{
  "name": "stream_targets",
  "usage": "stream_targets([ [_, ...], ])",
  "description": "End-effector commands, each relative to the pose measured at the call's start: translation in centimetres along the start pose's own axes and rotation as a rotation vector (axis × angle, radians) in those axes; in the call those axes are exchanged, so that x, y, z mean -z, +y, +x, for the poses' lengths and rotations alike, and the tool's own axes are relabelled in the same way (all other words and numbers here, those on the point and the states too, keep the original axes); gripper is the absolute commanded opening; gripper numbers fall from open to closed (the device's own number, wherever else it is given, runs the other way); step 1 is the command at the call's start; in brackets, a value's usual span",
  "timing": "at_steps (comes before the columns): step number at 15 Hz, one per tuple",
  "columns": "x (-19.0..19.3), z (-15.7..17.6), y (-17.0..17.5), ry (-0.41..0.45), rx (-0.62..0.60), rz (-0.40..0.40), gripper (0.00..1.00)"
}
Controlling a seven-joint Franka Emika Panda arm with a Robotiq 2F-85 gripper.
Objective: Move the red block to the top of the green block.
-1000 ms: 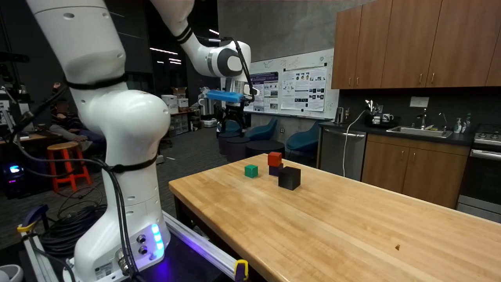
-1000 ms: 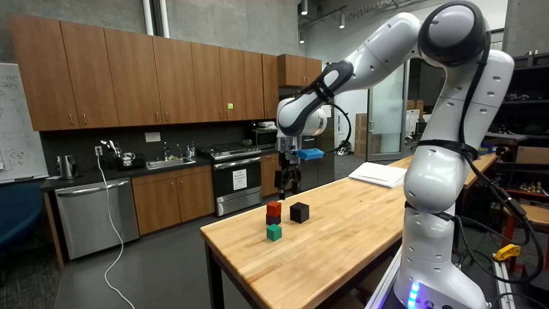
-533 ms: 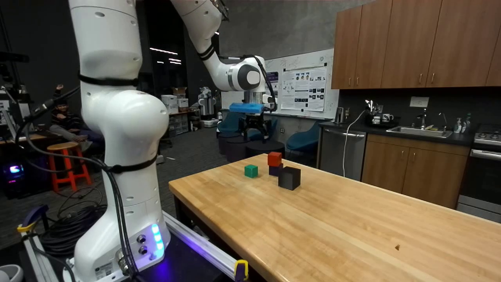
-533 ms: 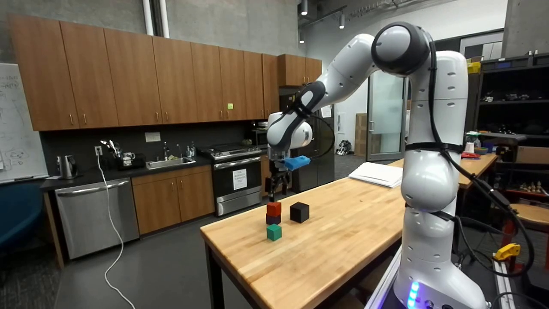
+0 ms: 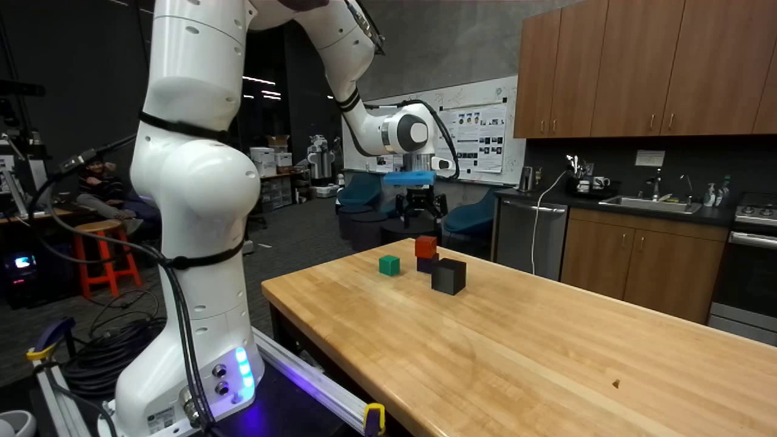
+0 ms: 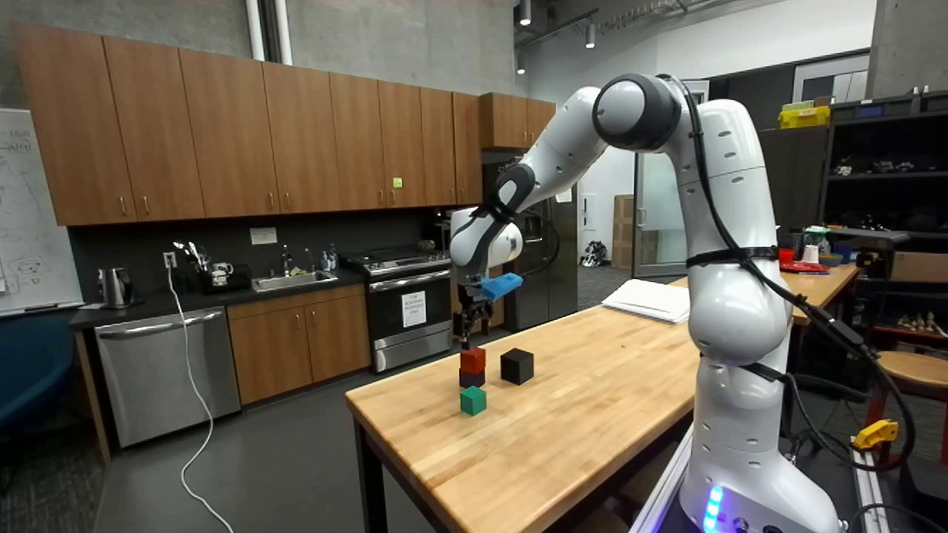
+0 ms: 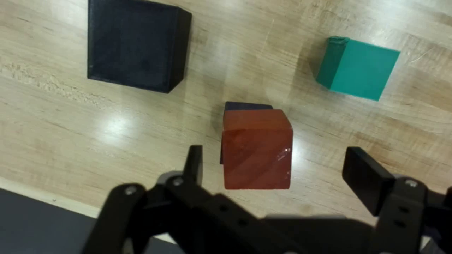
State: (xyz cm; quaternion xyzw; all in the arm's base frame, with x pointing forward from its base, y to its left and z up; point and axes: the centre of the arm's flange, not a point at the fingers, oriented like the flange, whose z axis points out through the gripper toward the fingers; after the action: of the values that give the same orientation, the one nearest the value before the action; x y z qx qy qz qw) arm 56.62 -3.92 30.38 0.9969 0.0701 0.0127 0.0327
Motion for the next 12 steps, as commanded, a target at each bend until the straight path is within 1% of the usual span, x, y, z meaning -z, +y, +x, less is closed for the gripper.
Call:
stream_targets([
  [1, -1.3, 2.3, 0.8, -0.016, 0.018, -0.019, 1.0],
  [5, -3.1, 3.0, 0.8, -0.039, 0.016, -0.02, 1.0],
  [6, -3.6, 3.1, 0.8, -0.046, 0.016, -0.021, 0.75],
  [7, -3.9, 3.0, 0.8, -0.054, 0.015, -0.021, 0.74],
  [9, -4.2, 2.6, 0.6, -0.064, 0.012, -0.022, 0.61],
  [12, -3.7, 1.6, 0.0, -0.069, 0.005, -0.019, 0.35],
])
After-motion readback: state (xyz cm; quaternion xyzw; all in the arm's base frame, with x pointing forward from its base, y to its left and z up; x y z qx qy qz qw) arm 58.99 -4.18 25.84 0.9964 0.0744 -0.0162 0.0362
